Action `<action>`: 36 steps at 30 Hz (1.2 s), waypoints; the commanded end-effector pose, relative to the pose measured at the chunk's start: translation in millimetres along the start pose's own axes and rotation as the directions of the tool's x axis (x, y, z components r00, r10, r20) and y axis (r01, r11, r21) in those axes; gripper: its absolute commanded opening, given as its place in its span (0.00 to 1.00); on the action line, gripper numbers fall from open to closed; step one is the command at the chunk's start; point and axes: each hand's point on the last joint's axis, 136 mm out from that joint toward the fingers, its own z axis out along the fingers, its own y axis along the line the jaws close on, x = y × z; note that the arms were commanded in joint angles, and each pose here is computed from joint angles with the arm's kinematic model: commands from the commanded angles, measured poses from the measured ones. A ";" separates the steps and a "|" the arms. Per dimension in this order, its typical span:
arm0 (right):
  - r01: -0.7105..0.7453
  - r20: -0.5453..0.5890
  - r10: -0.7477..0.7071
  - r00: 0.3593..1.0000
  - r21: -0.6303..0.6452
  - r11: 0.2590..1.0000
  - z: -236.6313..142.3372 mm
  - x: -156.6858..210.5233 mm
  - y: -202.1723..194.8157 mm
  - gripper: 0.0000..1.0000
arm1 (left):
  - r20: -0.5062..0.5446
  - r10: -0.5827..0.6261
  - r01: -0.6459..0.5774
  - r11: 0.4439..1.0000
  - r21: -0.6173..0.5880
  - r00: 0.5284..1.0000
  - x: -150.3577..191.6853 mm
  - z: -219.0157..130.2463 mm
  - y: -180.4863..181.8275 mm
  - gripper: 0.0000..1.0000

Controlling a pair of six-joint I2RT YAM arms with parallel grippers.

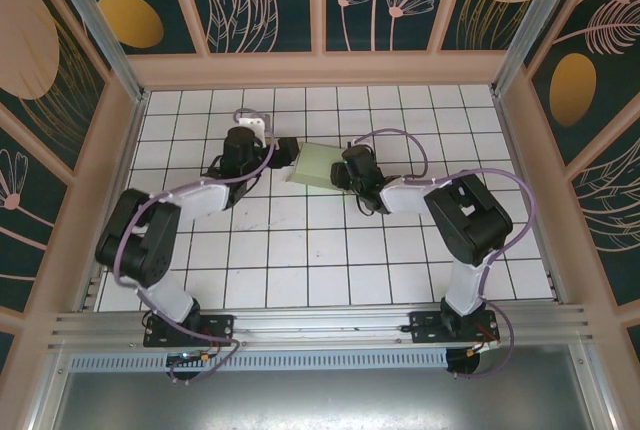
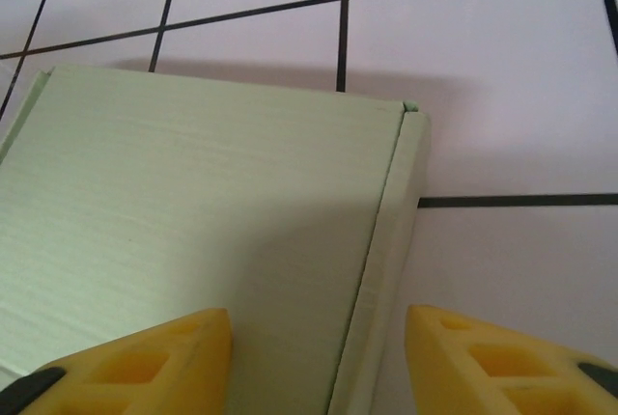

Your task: Fold the paper box

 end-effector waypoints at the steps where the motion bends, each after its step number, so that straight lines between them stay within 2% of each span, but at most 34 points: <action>1: 0.035 -0.080 -0.025 0.996 0.119 0.992 8.7 21.3 -33.2 0.50 | -0.204 -0.045 0.048 0.999 0.012 0.978 46.4 19.5 7.2 0.78; 5: 0.045 -0.024 -0.044 0.999 0.015 0.999 0.0 4.5 -15.1 0.52 | -0.253 -0.054 0.065 0.997 0.033 0.966 54.0 37.3 6.0 0.67; 8: 0.039 0.023 -0.037 0.999 -0.087 0.995 -10.7 -11.3 1.4 0.59 | -0.277 -0.065 0.081 0.996 0.046 0.959 61.5 42.5 5.7 0.57; 14: -0.036 0.084 0.059 0.995 -0.253 0.967 -33.3 -32.6 16.8 0.67 | -0.296 -0.088 0.107 0.993 0.048 0.951 69.7 46.6 10.5 0.42; 19: -0.095 0.095 0.125 0.988 -0.276 0.956 -40.0 -40.5 1.8 0.70 | -0.309 -0.155 0.192 0.977 0.094 0.938 76.8 47.0 17.7 0.37; 24: -0.148 0.137 0.181 0.974 -0.222 0.964 -48.0 -44.0 -17.8 0.77 | -0.334 -0.178 0.225 0.969 0.107 0.926 85.4 49.6 22.7 0.32; 28: -0.175 0.126 0.208 0.970 -0.236 0.956 -52.3 -46.8 -23.6 0.78 | -0.335 -0.193 0.238 0.966 0.098 0.922 88.1 48.8 27.8 0.20; 31: -0.224 0.080 0.255 0.964 -0.277 0.934 -51.1 -45.1 -24.4 0.76 | -0.339 -0.208 0.258 0.960 0.109 0.918 88.5 48.8 29.3 0.20; 36: -0.405 -0.072 0.406 0.911 -0.347 0.846 -39.1 -32.8 -25.2 0.73 | -0.347 -0.250 0.309 0.943 0.125 0.904 92.7 49.6 32.9 0.20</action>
